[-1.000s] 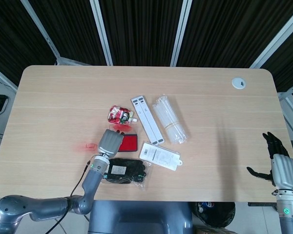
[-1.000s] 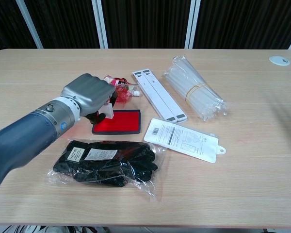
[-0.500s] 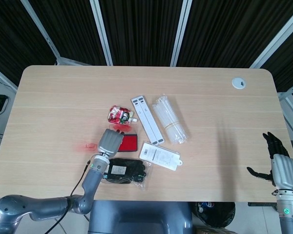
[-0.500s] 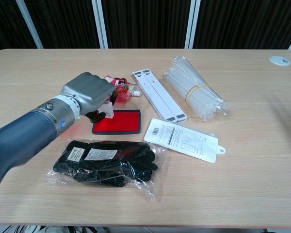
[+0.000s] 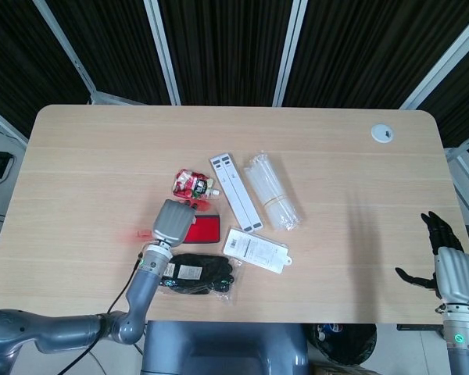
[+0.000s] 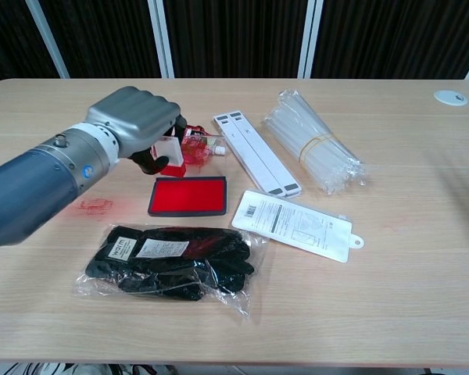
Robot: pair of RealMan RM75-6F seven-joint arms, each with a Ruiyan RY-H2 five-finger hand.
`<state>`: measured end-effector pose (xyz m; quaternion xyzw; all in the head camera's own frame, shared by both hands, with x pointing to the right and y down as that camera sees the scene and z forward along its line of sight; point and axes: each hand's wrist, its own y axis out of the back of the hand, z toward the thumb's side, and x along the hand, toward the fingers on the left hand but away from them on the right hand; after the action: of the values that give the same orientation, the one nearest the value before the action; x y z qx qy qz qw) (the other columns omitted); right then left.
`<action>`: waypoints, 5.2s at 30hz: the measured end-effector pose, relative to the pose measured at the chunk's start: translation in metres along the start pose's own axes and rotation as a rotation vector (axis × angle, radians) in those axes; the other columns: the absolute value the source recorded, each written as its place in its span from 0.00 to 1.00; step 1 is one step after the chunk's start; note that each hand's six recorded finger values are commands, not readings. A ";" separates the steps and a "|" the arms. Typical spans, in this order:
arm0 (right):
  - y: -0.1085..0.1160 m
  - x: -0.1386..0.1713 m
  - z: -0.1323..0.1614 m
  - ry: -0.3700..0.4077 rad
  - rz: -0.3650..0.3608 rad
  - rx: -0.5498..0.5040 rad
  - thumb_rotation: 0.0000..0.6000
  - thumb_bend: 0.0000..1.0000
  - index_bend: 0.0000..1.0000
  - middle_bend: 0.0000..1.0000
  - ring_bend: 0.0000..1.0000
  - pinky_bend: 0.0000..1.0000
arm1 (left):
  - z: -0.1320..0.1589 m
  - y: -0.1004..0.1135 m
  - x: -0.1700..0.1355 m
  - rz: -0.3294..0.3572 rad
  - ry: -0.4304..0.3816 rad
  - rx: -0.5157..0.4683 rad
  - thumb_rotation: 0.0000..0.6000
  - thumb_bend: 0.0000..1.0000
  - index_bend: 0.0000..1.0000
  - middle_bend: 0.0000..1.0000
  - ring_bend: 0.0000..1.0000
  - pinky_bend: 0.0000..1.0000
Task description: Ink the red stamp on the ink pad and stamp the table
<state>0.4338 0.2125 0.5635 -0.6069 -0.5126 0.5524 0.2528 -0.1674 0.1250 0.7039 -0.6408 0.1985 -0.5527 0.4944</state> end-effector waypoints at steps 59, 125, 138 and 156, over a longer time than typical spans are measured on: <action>-0.001 0.001 0.001 -0.002 0.004 -0.004 1.00 0.12 0.00 0.00 0.00 0.16 | -0.088 -0.065 -0.039 -0.098 0.111 0.033 1.00 0.56 0.70 0.72 0.60 0.69; -0.001 0.002 0.002 0.000 0.004 -0.018 1.00 0.12 0.00 0.00 0.00 0.16 | -0.090 -0.076 -0.046 -0.174 0.130 0.112 1.00 0.30 0.46 0.48 0.41 0.56; 0.000 0.002 0.002 0.000 0.005 -0.019 1.00 0.12 0.00 0.00 0.00 0.16 | -0.093 -0.078 -0.049 -0.189 0.139 0.121 1.00 0.30 0.42 0.43 0.37 0.51; 0.000 0.002 0.002 0.000 0.004 -0.018 1.00 0.12 0.00 0.00 0.00 0.16 | -0.096 -0.070 -0.052 -0.179 0.144 0.112 1.00 0.09 0.11 0.08 0.12 0.27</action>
<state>0.4312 0.2141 0.5620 -0.6101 -0.5164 0.5483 0.2460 -0.2911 0.1576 0.7276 -0.5858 0.1443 -0.6496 0.4626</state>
